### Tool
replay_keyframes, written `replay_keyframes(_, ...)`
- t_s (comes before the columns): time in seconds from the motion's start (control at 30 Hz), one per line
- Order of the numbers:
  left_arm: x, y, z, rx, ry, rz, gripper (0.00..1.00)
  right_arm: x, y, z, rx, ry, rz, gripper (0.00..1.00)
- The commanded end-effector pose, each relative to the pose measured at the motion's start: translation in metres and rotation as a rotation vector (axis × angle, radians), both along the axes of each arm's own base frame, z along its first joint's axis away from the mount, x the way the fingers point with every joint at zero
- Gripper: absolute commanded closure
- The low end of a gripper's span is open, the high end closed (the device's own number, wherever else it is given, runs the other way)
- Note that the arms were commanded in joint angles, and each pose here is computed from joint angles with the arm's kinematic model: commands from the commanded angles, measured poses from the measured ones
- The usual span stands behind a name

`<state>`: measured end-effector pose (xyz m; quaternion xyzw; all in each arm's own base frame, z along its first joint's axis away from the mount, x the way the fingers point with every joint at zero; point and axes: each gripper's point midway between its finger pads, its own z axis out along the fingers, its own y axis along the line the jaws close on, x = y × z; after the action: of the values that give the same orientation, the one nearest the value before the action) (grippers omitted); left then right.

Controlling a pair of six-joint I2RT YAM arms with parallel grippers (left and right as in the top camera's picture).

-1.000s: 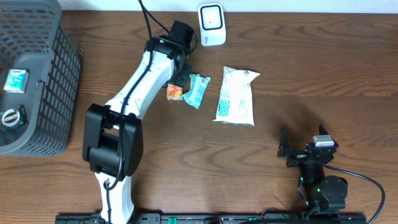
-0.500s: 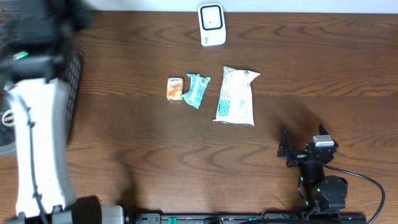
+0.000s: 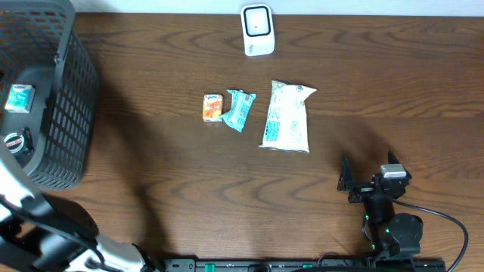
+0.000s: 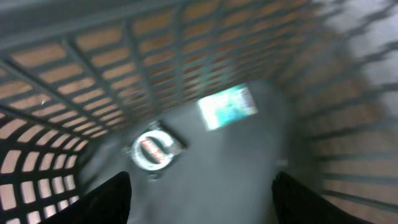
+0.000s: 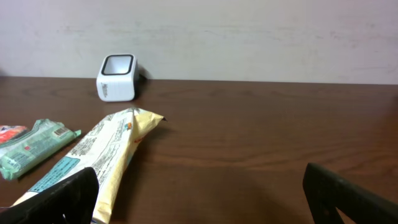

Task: Scan the item barcode
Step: 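Reach the left gripper into the basket toward the green Zam-Buk tin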

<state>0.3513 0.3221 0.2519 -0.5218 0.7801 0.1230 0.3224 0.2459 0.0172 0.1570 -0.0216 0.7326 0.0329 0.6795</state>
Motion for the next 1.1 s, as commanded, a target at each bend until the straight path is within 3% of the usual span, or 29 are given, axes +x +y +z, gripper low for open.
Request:
replay_keyframes(0.0, -0.015, 0.022, -0.047, -0.038, 0.126, 0.079, 0.28, 0.0, 0.001, -0.001, -0.007, 0.0, 0.006, 0.01)
replay_keyframes(0.3, -0.018, 0.042, -0.138, -0.11, 0.31, 0.12, 0.28, 0.0, 0.001, -0.001, -0.007, 0.0, 0.006, 0.01)
replay_keyframes(0.73, -0.006, 0.044, -0.21, -0.192, 0.361, 0.087, 0.29, 0.0, 0.001, 0.0, -0.007, 0.0, 0.006, 0.01)
replay_keyframes(0.93, -0.011, 0.03, -0.227, -0.262, 0.396, 0.054, 0.34, 0.0, 0.001, 0.0, -0.007, 0.0, 0.006, 0.01)
replay_keyframes(1.07, -0.024, 0.018, -0.234, -0.306, 0.448, 0.052, 0.57, 0.0, 0.001, 0.0, -0.007, 0.0, 0.006, 0.01)
